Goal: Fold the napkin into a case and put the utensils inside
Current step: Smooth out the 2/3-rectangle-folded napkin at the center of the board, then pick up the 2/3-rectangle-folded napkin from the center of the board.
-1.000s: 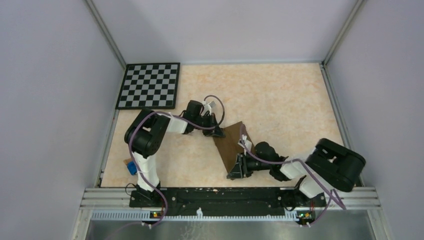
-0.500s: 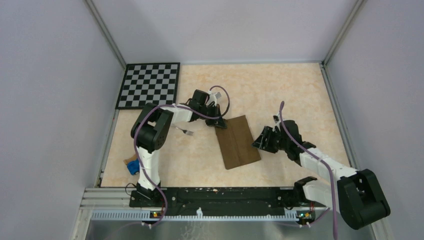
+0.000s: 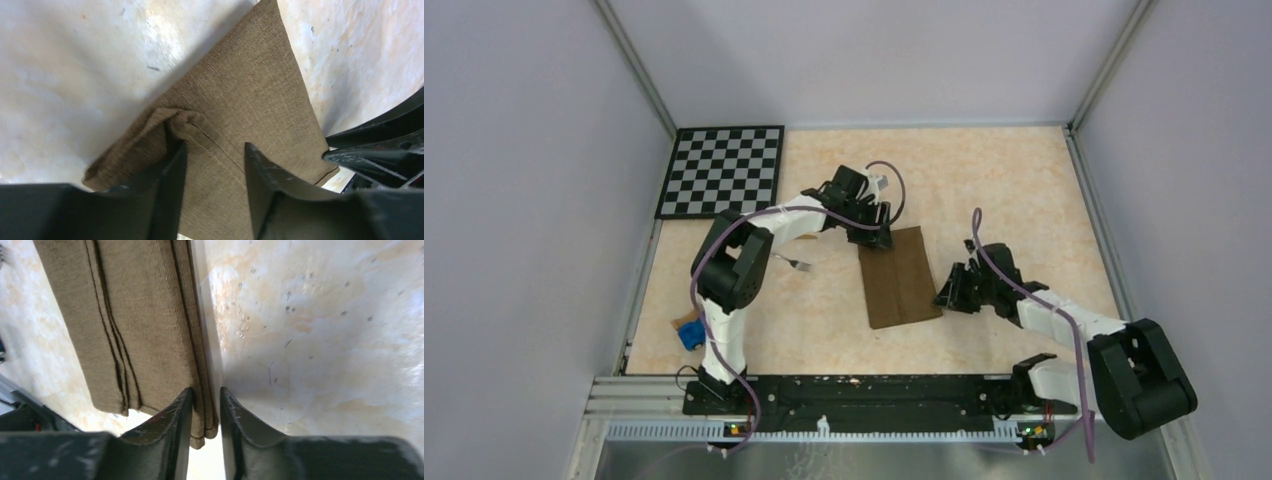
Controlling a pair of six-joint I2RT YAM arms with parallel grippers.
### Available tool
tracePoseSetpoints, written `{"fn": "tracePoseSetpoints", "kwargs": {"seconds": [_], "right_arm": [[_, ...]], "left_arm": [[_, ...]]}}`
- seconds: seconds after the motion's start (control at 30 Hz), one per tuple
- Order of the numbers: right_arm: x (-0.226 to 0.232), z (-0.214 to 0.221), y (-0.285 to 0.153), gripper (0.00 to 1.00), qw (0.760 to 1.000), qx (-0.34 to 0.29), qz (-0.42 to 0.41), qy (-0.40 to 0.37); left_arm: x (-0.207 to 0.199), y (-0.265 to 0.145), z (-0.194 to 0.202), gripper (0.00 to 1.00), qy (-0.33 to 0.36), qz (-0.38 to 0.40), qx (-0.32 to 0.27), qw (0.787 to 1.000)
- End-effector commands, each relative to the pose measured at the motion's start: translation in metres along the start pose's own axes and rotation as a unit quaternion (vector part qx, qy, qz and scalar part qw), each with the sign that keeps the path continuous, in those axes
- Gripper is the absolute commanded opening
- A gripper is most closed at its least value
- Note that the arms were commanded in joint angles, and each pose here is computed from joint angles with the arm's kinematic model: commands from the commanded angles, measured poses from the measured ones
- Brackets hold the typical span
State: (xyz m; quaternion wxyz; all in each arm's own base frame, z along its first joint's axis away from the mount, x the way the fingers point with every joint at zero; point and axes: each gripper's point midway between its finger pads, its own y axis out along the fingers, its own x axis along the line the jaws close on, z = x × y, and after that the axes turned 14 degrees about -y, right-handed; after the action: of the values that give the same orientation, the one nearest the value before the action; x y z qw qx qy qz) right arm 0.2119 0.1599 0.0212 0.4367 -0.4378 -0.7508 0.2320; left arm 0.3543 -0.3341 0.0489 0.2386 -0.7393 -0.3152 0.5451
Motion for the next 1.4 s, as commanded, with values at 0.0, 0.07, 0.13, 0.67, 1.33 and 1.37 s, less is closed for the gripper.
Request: {"fn": "tracePoseSetpoints", "kwargs": {"seconds": [0.0,0.07,0.13,0.67,1.33,1.37], "right_arm": [[0.046,0.003,-0.004,0.21,0.996,-0.01,-0.09,-0.017],[0.063,0.003,-0.011,0.22,0.993,-0.013,-0.115,-0.016],[0.051,-0.002,-0.019,0.35,0.997,-0.022,-0.068,0.005],[-0.065,-0.057,-0.066,0.73,0.979,-0.12,0.115,0.116],[-0.062,-0.048,-0.052,0.73,0.984,-0.115,0.083,0.104],[-0.058,-0.049,-0.05,0.73,0.986,-0.114,0.072,0.1]], "left_arm": [[-0.044,-0.059,-0.015,0.67,0.042,-0.027,-0.066,0.997],[-0.056,-0.071,-0.003,0.76,0.044,-0.036,-0.074,0.996],[-0.068,-0.071,0.023,0.83,0.048,-0.042,-0.068,0.996],[-0.101,-0.002,0.154,0.57,0.082,-0.251,-0.076,0.961],[-0.069,0.041,0.189,0.47,0.096,-0.321,-0.035,0.941],[-0.066,0.04,0.189,0.4,0.097,-0.327,-0.038,0.939]]}}
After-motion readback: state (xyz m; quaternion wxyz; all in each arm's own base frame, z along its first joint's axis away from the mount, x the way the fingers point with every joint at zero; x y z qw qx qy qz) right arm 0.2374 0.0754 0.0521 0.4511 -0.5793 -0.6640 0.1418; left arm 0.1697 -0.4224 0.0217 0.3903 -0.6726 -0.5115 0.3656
